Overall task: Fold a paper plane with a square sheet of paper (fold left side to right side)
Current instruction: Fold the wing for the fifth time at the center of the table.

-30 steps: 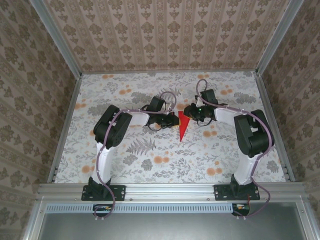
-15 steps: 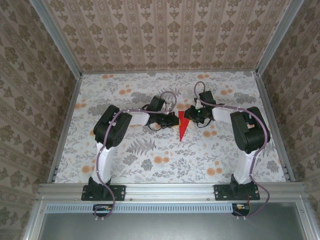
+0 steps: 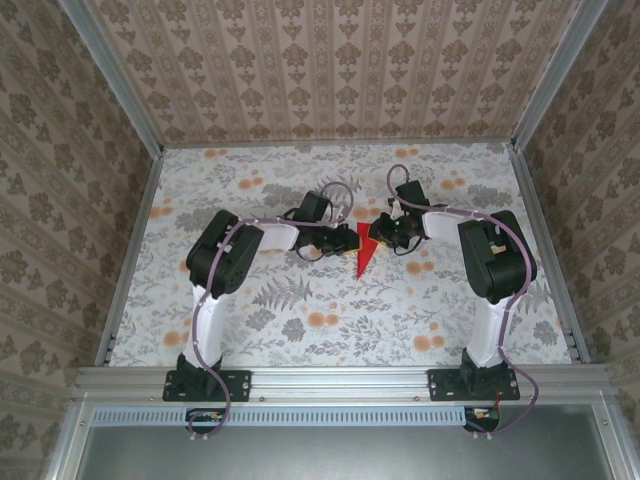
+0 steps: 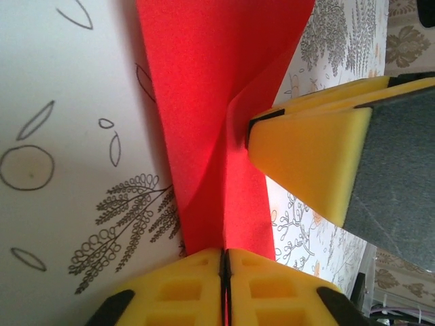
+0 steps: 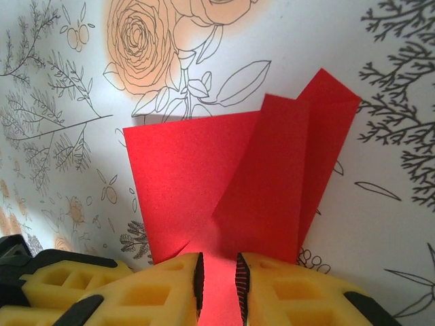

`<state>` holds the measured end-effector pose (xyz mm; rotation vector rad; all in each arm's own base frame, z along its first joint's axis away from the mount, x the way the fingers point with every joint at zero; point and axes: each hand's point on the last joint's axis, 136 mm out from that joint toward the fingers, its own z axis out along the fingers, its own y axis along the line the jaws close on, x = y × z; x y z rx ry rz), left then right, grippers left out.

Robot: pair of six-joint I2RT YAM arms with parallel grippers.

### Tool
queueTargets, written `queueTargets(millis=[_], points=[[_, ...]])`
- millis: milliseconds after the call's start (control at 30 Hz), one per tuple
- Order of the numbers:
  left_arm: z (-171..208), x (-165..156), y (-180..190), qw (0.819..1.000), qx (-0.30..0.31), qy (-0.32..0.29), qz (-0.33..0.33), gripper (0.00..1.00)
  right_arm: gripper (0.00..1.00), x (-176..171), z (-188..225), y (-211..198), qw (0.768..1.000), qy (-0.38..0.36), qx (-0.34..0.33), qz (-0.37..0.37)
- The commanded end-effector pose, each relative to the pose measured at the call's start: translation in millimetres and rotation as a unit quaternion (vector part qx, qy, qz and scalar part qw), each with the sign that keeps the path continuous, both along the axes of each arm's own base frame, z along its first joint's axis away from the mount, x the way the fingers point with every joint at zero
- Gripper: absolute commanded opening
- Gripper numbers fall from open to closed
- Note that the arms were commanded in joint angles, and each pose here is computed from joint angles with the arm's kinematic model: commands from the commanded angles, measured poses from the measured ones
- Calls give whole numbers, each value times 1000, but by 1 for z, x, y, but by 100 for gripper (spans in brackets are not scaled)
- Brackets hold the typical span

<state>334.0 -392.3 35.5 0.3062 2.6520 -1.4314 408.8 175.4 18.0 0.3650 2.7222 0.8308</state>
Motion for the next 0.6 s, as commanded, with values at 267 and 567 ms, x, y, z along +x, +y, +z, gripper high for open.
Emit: queueTargets(millis=[267, 567], points=[[63, -17, 28, 999, -4, -33, -4, 27, 24, -29, -43, -16, 995, 82, -48, -4], [68, -54, -11, 997, -39, 12, -67, 26, 24, -29, -42, -15, 996, 81, -46, -2]])
